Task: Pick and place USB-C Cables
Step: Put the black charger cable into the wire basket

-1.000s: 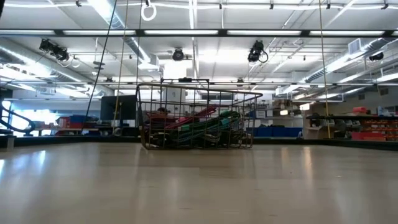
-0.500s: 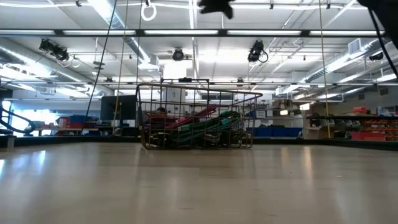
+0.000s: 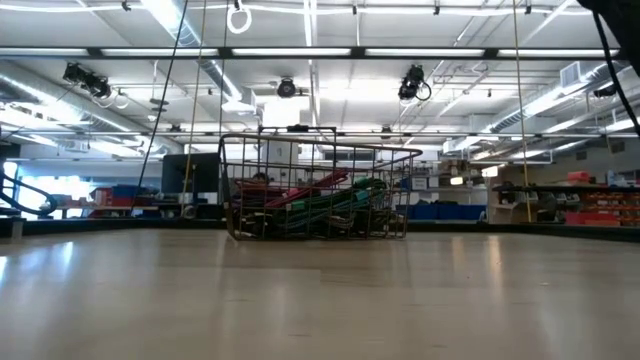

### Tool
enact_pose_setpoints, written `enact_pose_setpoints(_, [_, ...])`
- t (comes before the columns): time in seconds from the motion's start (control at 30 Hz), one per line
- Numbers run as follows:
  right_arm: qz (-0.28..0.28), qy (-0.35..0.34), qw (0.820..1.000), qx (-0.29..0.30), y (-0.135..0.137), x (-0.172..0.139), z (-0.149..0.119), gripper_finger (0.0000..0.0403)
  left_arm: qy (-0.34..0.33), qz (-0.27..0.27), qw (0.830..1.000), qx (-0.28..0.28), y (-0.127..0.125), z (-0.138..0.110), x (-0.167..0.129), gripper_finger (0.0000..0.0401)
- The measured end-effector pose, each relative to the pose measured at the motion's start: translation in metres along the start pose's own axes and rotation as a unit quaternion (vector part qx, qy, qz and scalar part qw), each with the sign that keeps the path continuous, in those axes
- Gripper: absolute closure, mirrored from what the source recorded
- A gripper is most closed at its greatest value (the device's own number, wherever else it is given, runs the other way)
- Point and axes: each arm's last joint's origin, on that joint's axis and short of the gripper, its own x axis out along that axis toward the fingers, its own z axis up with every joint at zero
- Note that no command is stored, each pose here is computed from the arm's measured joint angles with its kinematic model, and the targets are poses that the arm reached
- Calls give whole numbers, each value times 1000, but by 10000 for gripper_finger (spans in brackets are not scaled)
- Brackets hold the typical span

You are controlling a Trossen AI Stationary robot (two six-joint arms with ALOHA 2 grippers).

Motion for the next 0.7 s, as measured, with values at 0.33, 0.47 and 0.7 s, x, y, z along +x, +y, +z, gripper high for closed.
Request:
enact_pose_setpoints(0.33, [29,140,989,22,21,-3,-25,196,11,21,1000,2,11,-2,3,387])
enact_pose_setpoints(0.47, [47,178,983,1,40,7,-40,197,14,33,999,-5,15,-1,6,387])
enact_pose_setpoints(0.7, [49,169,984,-33,63,23,-47,196,7,40,999,-26,18,2,10,386])
